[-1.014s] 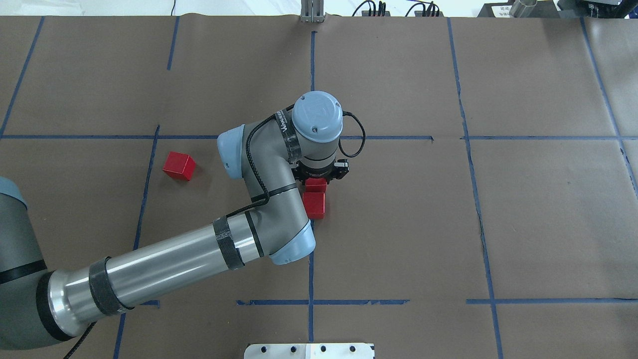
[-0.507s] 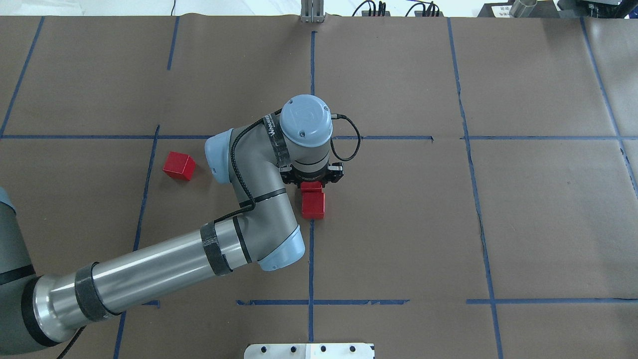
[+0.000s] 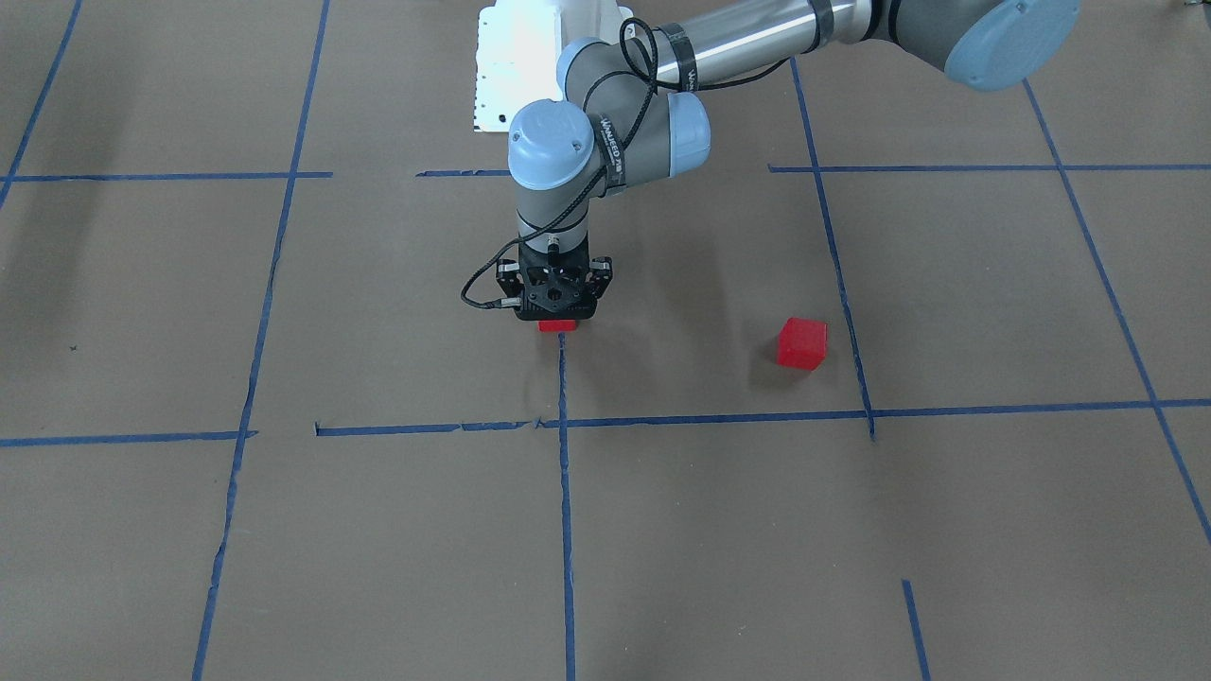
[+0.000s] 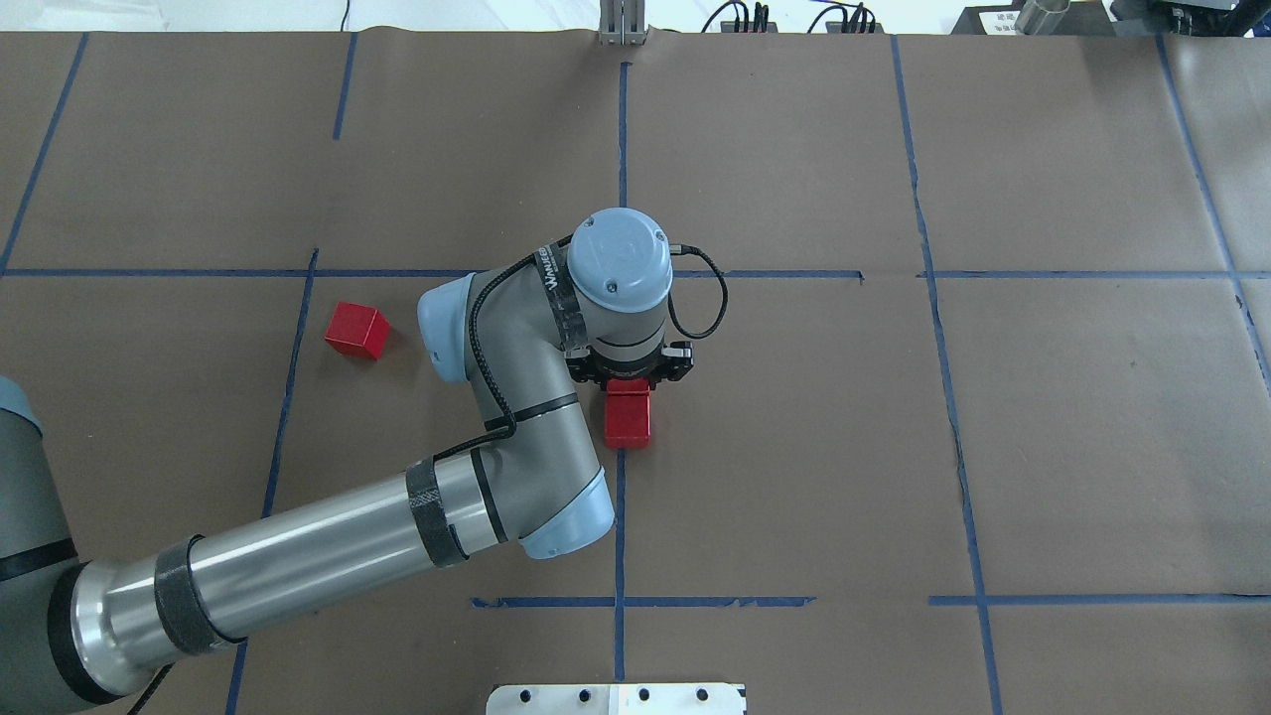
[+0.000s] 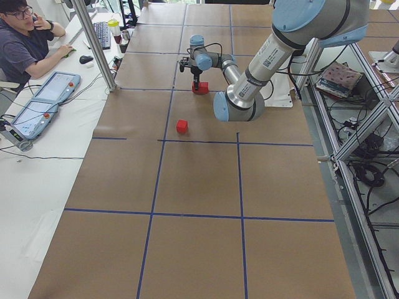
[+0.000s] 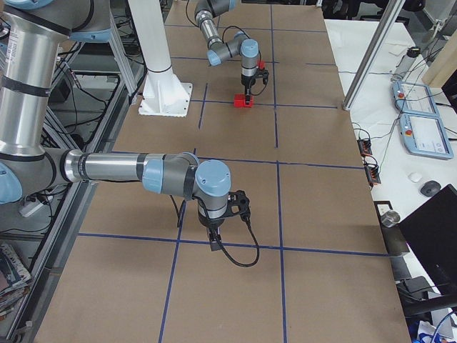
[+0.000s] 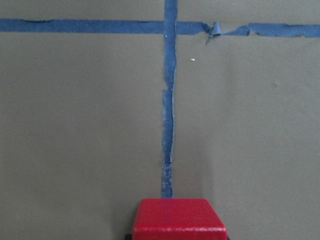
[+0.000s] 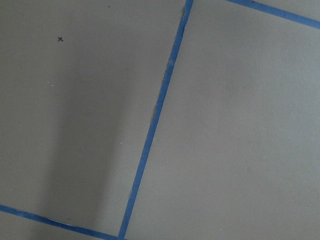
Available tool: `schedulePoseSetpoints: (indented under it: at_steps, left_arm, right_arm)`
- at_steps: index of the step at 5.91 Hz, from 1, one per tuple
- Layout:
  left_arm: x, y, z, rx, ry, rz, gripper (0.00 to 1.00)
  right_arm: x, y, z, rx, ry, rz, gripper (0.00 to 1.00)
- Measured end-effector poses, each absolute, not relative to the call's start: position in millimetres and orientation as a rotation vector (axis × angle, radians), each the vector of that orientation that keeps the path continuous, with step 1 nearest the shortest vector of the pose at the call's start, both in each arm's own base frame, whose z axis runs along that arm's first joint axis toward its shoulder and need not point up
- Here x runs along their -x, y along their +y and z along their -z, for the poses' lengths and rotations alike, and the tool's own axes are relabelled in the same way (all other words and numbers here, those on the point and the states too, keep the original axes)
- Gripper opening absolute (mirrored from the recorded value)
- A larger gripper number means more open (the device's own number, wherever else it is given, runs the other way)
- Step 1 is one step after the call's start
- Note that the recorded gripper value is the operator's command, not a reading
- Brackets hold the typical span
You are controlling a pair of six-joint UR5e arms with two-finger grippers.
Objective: Form red blocks into L shape at center
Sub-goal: 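Lower the cube against the center cube and open the left gripper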
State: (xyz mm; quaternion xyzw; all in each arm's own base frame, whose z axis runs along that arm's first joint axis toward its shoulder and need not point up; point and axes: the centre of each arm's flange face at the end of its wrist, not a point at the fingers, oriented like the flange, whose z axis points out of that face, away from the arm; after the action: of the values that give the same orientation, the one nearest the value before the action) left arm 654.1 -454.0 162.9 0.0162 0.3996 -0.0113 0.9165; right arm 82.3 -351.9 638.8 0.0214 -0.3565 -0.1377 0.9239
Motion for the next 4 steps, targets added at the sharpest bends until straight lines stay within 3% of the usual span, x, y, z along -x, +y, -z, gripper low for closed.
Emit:
schedulePoseSetpoints:
  at_steps: [4]
  left_arm:
    - [-657.0, -450.6, -164.7, -0.032, 0.819, 0.020, 0.14]
  right_arm:
    - [-82.3, -352.4, -638.3, -0.045, -0.732, 0.283, 1.00]
